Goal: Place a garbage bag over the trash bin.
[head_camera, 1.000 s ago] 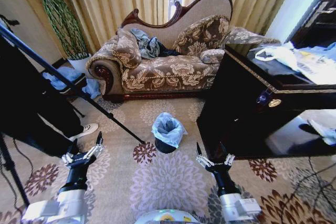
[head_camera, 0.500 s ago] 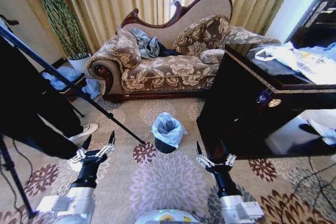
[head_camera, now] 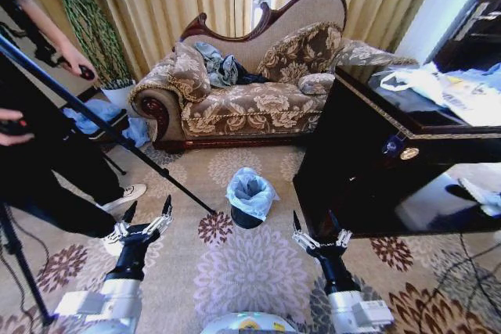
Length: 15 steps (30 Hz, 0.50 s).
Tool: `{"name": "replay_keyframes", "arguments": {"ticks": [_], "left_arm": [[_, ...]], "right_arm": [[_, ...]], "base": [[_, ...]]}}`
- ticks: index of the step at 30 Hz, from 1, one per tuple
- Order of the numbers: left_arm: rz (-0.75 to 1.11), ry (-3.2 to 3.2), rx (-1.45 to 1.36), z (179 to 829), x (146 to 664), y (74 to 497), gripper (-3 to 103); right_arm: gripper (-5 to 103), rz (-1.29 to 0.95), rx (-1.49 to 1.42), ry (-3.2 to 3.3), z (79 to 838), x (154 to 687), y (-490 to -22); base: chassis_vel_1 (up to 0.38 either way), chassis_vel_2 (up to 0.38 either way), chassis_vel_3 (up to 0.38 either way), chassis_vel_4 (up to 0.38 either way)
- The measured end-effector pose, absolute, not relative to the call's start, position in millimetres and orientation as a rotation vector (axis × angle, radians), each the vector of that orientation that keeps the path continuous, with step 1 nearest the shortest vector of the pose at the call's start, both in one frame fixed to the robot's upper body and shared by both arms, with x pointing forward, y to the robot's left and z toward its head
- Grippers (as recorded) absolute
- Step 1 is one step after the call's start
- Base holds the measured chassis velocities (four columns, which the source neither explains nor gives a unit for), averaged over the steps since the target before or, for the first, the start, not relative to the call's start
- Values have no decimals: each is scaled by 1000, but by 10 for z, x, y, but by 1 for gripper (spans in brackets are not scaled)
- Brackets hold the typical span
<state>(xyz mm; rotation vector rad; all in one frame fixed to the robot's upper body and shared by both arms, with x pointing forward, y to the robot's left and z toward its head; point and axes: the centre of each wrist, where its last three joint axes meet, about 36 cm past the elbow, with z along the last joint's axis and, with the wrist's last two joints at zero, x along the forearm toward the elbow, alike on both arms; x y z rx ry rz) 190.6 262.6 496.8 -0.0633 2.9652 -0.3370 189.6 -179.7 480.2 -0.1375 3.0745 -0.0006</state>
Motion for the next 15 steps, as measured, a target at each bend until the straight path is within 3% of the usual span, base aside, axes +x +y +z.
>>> {"name": "replay_keyframes", "arguments": {"ticks": [15], "left_arm": [[-338,2965,-65,4969,1906,2627,100]], "right_arm": [[100,0,-138,3076,4799,1897,-1797]], "base": [[0,0,0,0]]}}
